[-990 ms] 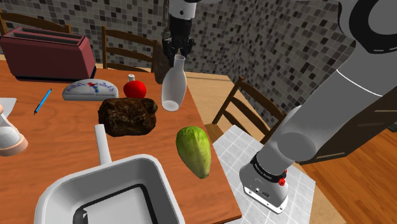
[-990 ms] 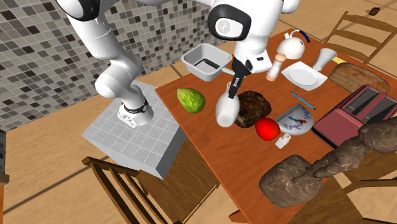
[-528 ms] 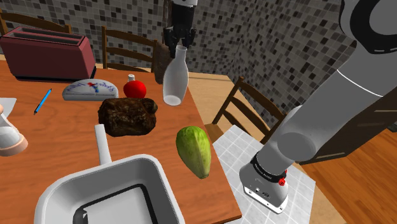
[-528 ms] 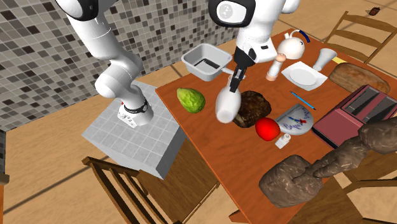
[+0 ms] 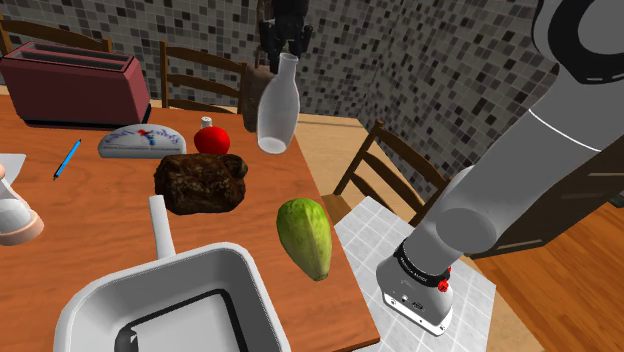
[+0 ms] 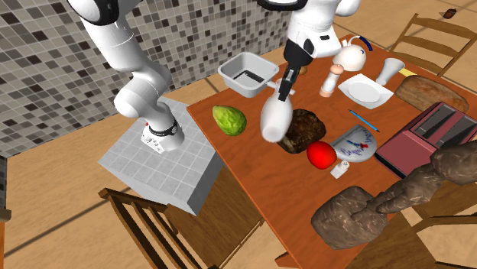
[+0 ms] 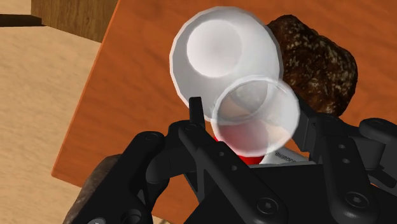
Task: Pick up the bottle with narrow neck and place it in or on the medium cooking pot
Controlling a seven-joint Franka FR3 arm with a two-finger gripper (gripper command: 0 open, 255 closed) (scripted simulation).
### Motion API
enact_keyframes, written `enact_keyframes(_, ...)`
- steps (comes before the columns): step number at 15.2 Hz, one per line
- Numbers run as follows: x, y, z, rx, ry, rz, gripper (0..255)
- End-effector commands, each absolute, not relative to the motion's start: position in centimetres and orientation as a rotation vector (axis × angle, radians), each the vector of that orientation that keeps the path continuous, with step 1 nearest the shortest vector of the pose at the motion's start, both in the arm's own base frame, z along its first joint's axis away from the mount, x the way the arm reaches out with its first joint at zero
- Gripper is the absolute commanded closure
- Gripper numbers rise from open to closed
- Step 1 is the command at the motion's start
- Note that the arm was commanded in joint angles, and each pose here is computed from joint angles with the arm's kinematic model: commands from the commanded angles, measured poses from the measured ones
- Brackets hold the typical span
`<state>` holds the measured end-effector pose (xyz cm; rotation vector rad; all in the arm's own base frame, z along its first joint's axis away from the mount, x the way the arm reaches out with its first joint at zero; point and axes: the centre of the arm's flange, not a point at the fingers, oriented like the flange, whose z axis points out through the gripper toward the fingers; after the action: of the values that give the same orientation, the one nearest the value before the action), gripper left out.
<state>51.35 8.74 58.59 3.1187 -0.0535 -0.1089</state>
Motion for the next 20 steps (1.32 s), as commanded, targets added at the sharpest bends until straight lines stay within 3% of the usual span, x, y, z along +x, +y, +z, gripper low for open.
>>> enact_keyframes(1,51.4,8.8,59.6,3.119,-0.053,-0.109,255)
enact_keyframes(7,51.3,8.8,62.5,3.119,-0.053,-0.109,255)
enact_keyframes(20,44.2,23.8,66.5,3.119,-0.053,-0.109,255)
